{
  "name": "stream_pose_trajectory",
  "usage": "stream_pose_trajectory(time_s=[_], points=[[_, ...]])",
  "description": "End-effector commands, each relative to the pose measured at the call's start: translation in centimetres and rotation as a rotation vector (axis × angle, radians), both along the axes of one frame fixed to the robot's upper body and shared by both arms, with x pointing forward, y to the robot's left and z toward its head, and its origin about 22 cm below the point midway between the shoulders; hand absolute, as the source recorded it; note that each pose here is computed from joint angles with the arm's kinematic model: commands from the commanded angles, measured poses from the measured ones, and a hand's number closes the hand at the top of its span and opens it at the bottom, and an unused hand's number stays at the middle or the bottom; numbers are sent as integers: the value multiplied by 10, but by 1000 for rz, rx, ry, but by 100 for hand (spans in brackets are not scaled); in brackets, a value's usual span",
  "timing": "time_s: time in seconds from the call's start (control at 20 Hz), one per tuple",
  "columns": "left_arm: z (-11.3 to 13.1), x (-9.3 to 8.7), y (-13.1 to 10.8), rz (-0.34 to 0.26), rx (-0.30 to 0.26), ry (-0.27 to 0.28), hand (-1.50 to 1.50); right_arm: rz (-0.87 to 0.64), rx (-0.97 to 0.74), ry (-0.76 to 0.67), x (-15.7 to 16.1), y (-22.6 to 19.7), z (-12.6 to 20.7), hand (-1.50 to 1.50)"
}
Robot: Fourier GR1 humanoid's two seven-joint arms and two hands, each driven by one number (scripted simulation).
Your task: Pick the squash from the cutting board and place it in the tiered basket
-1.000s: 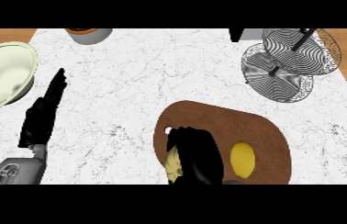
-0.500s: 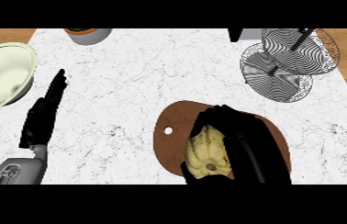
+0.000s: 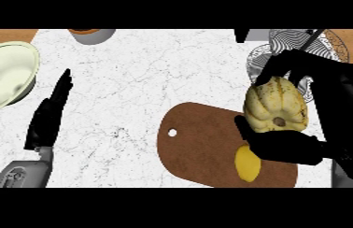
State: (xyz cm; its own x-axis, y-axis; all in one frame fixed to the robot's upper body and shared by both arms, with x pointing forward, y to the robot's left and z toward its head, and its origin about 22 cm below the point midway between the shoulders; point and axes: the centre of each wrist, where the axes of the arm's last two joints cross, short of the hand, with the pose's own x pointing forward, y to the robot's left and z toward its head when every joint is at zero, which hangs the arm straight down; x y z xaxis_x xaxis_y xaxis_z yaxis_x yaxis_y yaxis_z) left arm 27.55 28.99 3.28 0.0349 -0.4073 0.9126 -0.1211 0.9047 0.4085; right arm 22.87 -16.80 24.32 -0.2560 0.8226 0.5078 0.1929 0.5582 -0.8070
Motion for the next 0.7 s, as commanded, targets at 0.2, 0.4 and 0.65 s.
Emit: stream_pose_trajectory(time_s=[0.2,0.4,0.65], points=[[4,3,12,-9,3,8,0,38,4,10,46,-32,37,150],[4,11,7,7,14,-8,0,20,-110,-10,63,-34,12,150],[-1,12,10,-27,7,-1,0,-133,-306,-100,101,-57,16,150]])
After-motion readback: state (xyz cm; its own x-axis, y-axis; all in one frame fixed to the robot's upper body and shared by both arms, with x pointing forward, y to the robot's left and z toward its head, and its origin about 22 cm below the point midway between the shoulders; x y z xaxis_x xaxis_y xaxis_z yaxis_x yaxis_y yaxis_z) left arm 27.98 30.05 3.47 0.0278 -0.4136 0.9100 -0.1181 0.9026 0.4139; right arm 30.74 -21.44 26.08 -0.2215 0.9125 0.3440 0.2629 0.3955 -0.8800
